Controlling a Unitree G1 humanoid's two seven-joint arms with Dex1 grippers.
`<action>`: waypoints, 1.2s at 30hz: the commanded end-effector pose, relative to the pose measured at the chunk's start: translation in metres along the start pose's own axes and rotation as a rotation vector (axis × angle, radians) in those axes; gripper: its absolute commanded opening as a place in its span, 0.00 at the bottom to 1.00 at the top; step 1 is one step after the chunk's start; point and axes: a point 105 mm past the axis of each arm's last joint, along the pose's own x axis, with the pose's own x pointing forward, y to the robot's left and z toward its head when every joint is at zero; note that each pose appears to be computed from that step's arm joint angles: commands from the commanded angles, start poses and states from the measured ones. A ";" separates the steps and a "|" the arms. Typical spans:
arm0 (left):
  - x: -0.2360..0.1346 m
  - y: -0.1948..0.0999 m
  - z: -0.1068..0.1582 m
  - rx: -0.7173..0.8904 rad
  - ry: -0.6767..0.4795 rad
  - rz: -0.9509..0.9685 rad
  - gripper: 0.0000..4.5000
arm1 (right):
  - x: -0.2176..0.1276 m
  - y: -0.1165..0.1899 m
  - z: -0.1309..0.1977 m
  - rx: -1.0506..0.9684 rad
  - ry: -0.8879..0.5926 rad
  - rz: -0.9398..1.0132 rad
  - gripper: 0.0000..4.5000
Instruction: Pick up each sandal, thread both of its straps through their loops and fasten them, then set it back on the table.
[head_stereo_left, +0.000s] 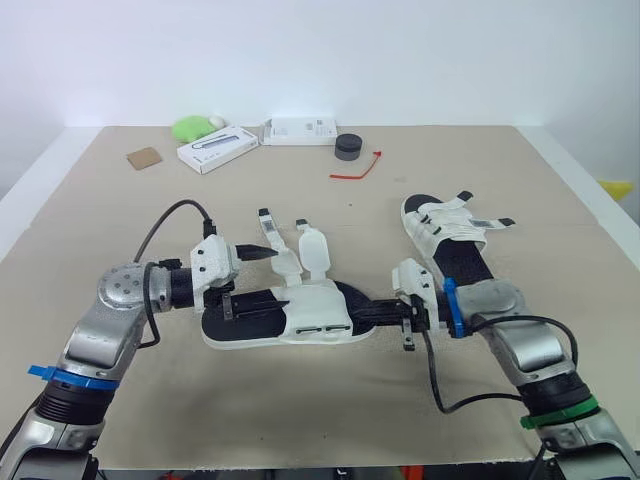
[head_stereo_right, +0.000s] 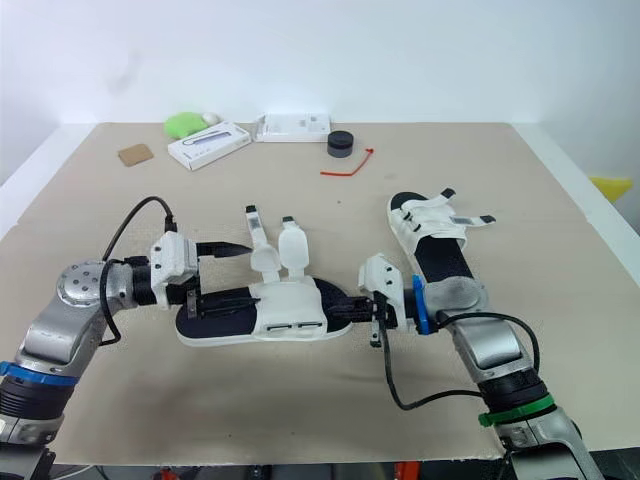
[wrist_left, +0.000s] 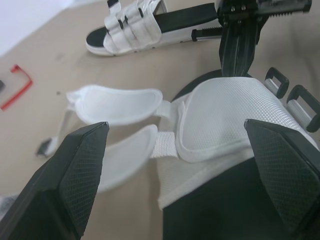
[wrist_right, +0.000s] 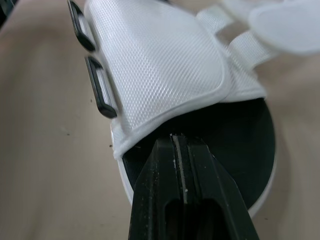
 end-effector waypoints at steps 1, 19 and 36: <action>0.000 -0.003 0.011 0.021 -0.024 -0.019 1.00 | 0.006 0.000 0.017 -0.043 -0.029 0.010 0.01; 0.007 -0.009 0.010 0.031 -0.020 -0.055 1.00 | 0.023 0.007 0.023 -0.024 -0.040 0.026 0.01; -0.001 0.030 0.025 -0.336 -0.117 0.084 1.00 | 0.023 0.009 0.010 -0.007 0.030 0.017 0.01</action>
